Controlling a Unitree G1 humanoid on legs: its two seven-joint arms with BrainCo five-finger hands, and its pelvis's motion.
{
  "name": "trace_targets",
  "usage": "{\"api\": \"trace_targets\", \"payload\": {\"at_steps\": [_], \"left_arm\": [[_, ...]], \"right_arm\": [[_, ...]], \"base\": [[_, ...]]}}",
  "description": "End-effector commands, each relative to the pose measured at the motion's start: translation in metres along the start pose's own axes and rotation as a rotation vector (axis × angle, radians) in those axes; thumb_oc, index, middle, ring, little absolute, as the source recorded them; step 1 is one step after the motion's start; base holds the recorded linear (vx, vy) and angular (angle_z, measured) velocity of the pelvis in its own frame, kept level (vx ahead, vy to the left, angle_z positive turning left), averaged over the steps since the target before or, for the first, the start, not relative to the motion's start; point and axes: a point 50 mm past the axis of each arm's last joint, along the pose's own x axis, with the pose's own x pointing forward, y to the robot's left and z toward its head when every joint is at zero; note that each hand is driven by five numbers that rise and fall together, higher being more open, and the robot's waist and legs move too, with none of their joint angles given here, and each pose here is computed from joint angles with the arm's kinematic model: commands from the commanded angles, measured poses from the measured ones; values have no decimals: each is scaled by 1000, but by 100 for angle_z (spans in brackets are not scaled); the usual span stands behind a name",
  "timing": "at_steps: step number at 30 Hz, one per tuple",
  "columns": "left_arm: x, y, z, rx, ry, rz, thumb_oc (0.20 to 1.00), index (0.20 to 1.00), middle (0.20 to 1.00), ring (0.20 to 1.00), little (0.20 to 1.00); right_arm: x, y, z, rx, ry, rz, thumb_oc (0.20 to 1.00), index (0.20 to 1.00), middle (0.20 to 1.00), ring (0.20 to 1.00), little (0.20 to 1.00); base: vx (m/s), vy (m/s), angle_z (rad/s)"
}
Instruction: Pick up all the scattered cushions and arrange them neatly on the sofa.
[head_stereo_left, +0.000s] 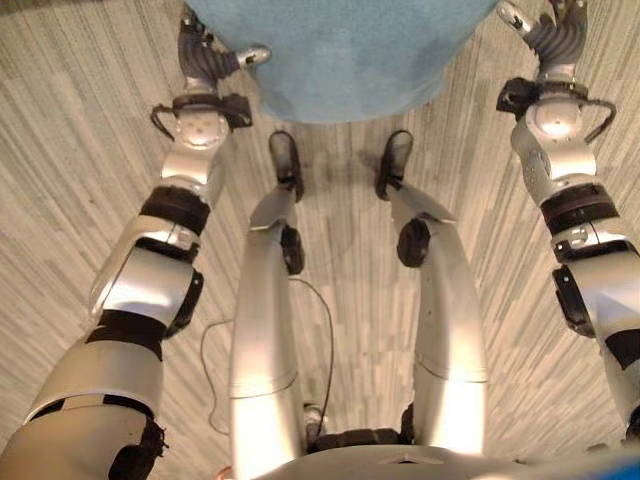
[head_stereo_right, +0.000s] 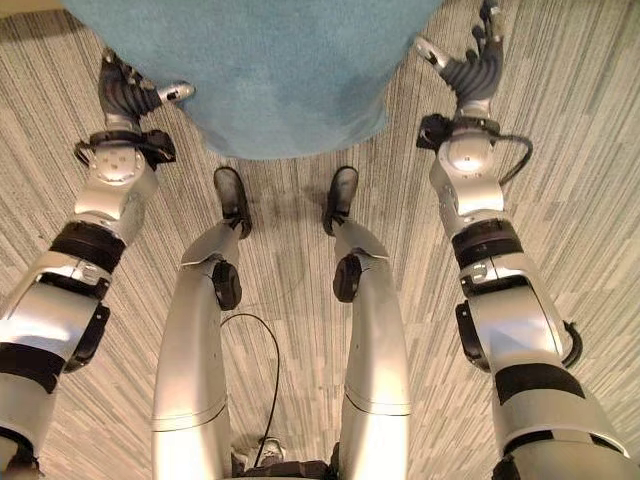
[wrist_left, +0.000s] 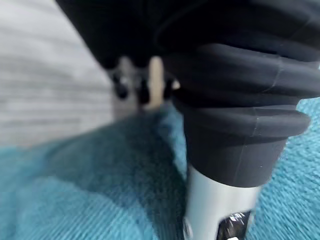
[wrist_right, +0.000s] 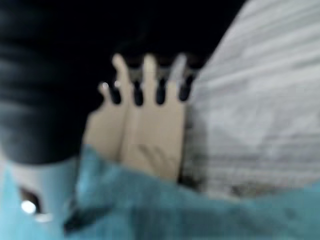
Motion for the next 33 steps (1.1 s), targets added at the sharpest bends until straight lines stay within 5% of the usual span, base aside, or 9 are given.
{"api": "trace_targets", "payload": {"at_steps": [1,12,22,23,24,25,26,33], "left_arm": [[-11,6,-14,-31,-1,31,1000,1000,1000,1000,1000],[-4,-35,23,-56,-114,-58,1000,1000,1000,1000,1000],[-3,-82,64,-188,-198,-103,1000,1000,1000,1000,1000],[-4,-90,69,-233,-198,-105,1000,1000,1000,1000,1000],[-5,-92,70,-249,-196,-105,589,589,589,589,589],[-6,-96,71,-274,-193,-106,507,507,507,507,507],[-7,-98,72,-287,-191,-110,200,200,200,200,200],[-16,-99,60,-351,-167,-125,200,200,200,200,200]], "right_arm": [[-14,0,-15,-11,4,27,1000,1000,1000,1000,1000],[-6,43,10,-5,-52,133,1000,1000,1000,1000,1000],[-19,127,36,3,-74,299,1000,1000,1000,1000,1000],[-25,139,40,44,-63,326,931,931,931,931,931],[-27,144,40,61,-57,337,200,200,200,200,200],[-30,150,43,91,-57,353,200,200,200,200,200],[-32,153,44,111,-56,363,200,200,200,200,200],[-43,159,58,246,-114,392,200,200,200,200,200]], "base": [[44,-16,-1],[3,-1,0],[4,-3,2],[8,-11,3],[0,0,0],[8,4,4],[9,1,6],[0,12,3]]}}
